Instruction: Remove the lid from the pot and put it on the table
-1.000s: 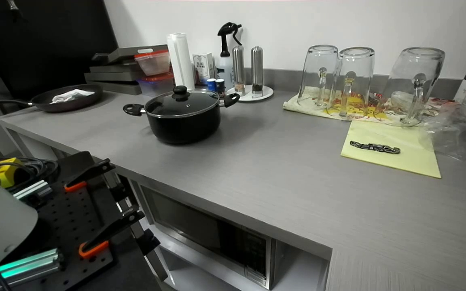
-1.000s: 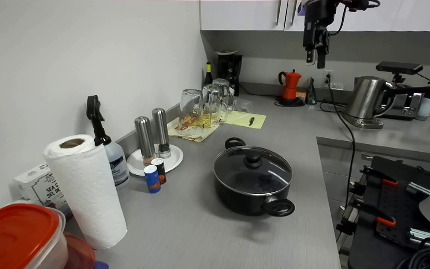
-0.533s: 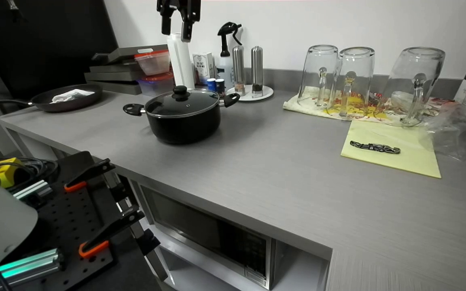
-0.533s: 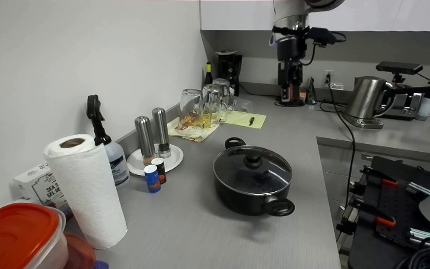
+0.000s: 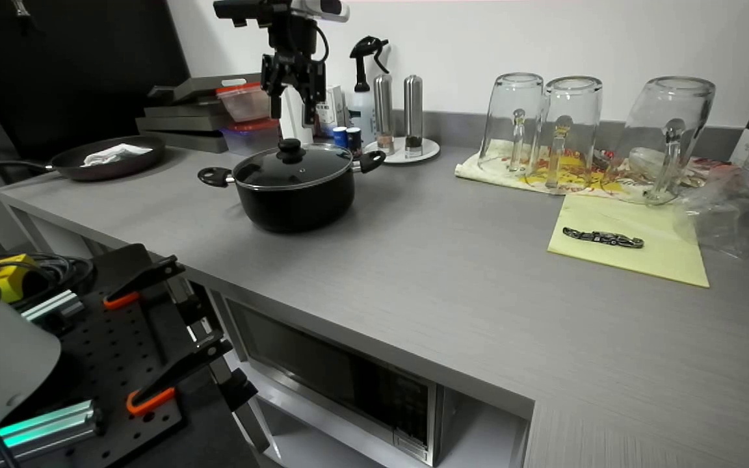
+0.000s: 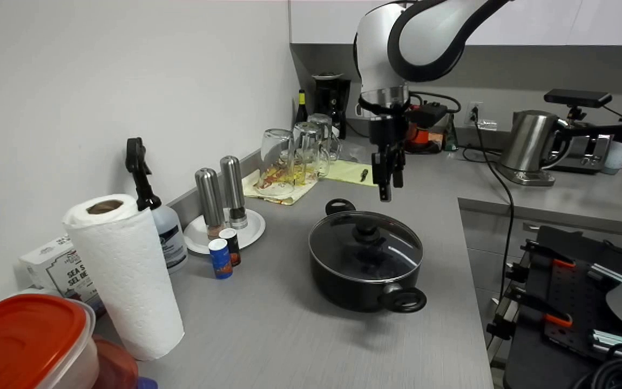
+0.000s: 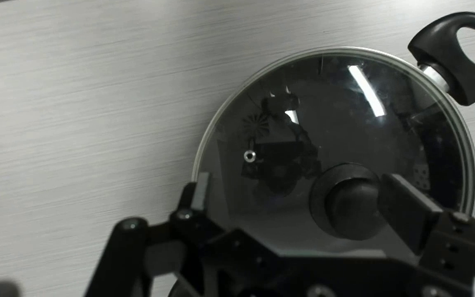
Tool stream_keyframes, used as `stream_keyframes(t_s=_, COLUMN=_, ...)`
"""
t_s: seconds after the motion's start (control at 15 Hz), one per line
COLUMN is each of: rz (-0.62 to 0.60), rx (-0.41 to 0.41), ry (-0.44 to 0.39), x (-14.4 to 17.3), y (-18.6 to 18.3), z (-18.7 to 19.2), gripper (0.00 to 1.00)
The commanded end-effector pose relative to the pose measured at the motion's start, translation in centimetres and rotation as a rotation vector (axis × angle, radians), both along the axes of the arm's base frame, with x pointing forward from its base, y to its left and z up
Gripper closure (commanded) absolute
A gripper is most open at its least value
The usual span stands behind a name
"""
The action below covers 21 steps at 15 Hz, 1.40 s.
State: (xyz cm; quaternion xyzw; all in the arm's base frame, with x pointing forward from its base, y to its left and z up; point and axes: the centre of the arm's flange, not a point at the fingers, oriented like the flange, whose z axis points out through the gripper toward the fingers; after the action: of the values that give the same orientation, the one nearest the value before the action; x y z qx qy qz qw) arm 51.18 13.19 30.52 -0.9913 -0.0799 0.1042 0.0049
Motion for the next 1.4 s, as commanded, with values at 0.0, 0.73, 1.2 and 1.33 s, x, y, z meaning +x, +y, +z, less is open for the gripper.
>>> stream_keyframes(t_s=0.0, rz=0.036, rx=-0.019, ry=-0.02, x=1.7, y=2.4, z=-1.9, gripper=0.0)
stream_keyframes(t_s=0.73, rz=0.12, rx=0.012, ry=-0.01, x=2.5, y=6.9, z=-5.1, gripper=0.0)
stream_keyframes(t_s=1.2, rz=0.124, rx=0.015, ry=0.001, x=2.7, y=7.1, z=-6.0, gripper=0.4)
stream_keyframes(t_s=1.33, rz=0.126, rx=0.015, ry=0.001, x=2.8, y=7.1, z=-6.0, gripper=0.55)
